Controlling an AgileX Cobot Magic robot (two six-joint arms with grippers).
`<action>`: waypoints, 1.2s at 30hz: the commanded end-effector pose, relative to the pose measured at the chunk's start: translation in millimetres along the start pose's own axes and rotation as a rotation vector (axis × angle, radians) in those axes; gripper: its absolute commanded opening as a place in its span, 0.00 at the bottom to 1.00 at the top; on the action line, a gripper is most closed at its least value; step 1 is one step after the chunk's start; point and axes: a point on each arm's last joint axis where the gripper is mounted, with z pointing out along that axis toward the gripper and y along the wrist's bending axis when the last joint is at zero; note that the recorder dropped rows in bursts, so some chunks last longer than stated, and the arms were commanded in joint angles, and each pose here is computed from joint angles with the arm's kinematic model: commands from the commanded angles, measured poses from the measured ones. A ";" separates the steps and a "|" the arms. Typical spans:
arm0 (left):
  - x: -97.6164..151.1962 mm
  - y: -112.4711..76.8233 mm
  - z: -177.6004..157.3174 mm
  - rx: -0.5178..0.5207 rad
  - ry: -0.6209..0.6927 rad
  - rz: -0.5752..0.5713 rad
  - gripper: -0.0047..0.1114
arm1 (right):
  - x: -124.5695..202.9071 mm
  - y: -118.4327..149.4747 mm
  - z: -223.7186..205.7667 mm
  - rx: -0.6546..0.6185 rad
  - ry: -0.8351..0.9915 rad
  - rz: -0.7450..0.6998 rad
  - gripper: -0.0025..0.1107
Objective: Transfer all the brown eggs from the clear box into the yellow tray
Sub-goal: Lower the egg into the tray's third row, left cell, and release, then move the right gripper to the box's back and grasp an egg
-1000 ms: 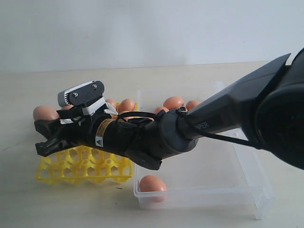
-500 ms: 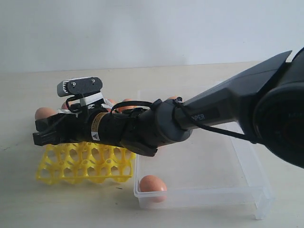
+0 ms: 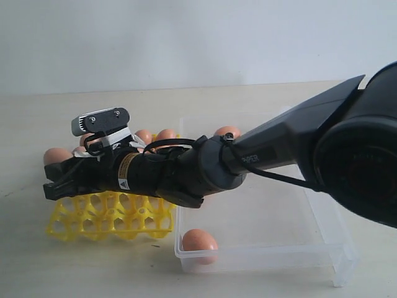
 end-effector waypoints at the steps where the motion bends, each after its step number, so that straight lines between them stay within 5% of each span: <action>1: -2.6 -0.6 -0.9 0.010 -0.022 -0.005 0.04 | 0.6 -2.6 1.9 -0.001 -0.003 -0.041 0.23; 9: -2.6 -0.6 -0.9 0.010 -0.022 -0.005 0.04 | 2.2 -4.9 1.9 0.024 0.016 -0.032 0.41; 23: -2.6 -0.6 -0.9 0.010 -0.022 -0.005 0.04 | 1.4 -5.0 1.7 0.028 0.013 -0.026 0.57; 28: -2.6 -0.6 -0.9 0.010 -0.022 -0.005 0.04 | -40.5 10.8 -14.3 0.036 -0.028 -0.073 0.57; 32: -2.6 -0.6 -0.9 0.010 -0.022 -0.005 0.04 | -101.2 22.5 -61.2 0.263 0.091 -0.216 0.43; 36: -2.6 -0.6 -0.9 0.010 -0.022 -0.005 0.04 | -111.9 -4.3 -124.7 0.667 0.519 -0.281 0.23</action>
